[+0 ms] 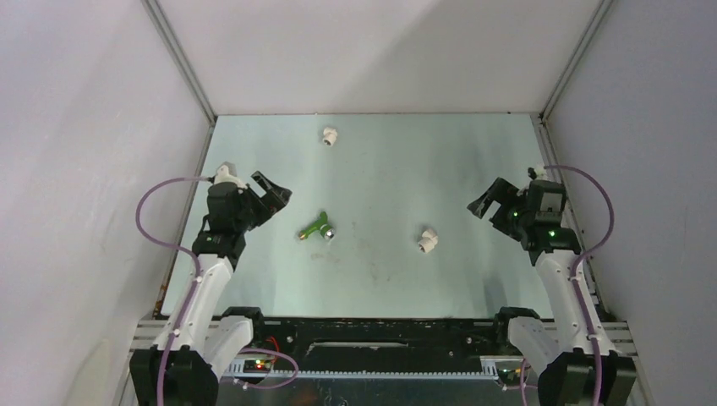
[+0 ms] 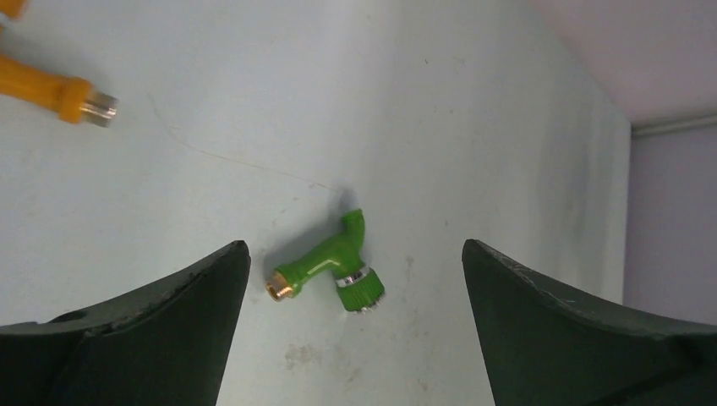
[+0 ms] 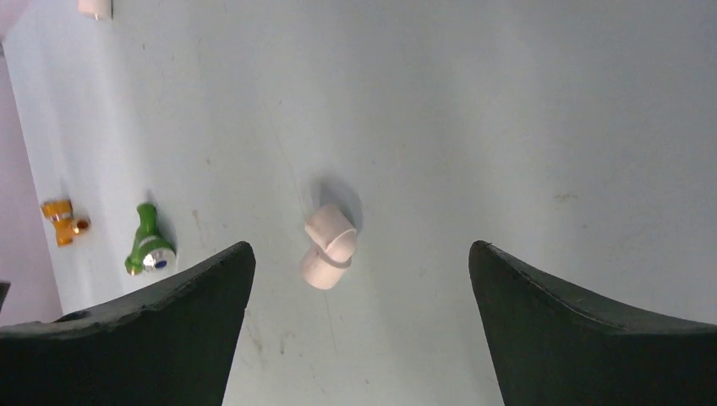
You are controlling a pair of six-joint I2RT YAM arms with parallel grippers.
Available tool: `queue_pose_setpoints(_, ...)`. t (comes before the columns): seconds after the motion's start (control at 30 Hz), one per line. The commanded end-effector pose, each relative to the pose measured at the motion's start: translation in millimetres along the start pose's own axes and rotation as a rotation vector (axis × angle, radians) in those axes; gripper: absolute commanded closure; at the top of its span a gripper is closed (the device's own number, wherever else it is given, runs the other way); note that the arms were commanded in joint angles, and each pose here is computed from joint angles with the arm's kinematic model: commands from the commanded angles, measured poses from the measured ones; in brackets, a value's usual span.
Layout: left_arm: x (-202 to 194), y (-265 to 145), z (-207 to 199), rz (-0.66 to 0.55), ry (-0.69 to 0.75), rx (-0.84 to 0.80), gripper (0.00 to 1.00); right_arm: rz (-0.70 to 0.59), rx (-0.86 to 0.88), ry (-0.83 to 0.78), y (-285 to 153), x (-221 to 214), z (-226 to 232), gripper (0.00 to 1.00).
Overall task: Install the water faucets
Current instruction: Move the adaptor to the center of the board.
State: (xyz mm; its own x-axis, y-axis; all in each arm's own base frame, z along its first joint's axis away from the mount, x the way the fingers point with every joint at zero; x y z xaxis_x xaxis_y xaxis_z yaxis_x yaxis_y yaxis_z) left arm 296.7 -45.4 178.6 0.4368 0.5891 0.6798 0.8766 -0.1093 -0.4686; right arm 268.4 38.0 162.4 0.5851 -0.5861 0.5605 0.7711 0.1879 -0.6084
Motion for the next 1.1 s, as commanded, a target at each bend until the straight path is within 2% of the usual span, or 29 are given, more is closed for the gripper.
queue_pose_setpoints(0.0,-11,7,-25,0.067,-0.011,-0.169,0.02,0.050,0.028,-0.050,8,-11,12,0.00)
queue_pose_setpoints(0.23,-41,18,-48,0.172,-0.099,-0.352,0.00,0.197,0.059,-0.044,30,-44,17,0.00)
queue_pose_setpoints(0.4,-85,19,-88,0.326,-0.103,-0.478,0.08,0.310,0.039,-0.047,51,-69,14,0.01)
queue_pose_setpoints(0.57,-117,8,-139,0.412,-0.061,-0.620,0.10,0.404,0.057,-0.054,72,-93,19,0.10)
queue_pose_setpoints(0.7,-132,1,-164,0.452,-0.030,-0.670,0.12,0.447,0.091,-0.060,85,-107,27,0.17)
queue_pose_setpoints(0.9,-144,-1,-170,0.490,-0.017,-0.674,0.14,0.535,0.159,-0.068,101,-134,42,0.35)
queue_pose_setpoints(1.07,-144,-4,-163,0.475,0.022,-0.644,0.14,0.611,0.201,-0.226,110,-161,70,0.38)
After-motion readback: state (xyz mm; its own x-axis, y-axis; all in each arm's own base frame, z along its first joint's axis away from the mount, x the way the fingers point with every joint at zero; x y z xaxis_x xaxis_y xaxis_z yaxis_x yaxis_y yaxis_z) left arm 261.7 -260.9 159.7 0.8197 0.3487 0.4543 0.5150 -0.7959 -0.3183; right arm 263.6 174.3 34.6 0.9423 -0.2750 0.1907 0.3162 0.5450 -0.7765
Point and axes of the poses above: each gripper's point midway between its finger pads, its own y axis out along the fingers, its own z axis along the line the jaws close on, x = y × z, the point moved 1 cm from there along -y, back along the fingers, and after that the axes turned 2 degrees about y, right-handed, at the moved point
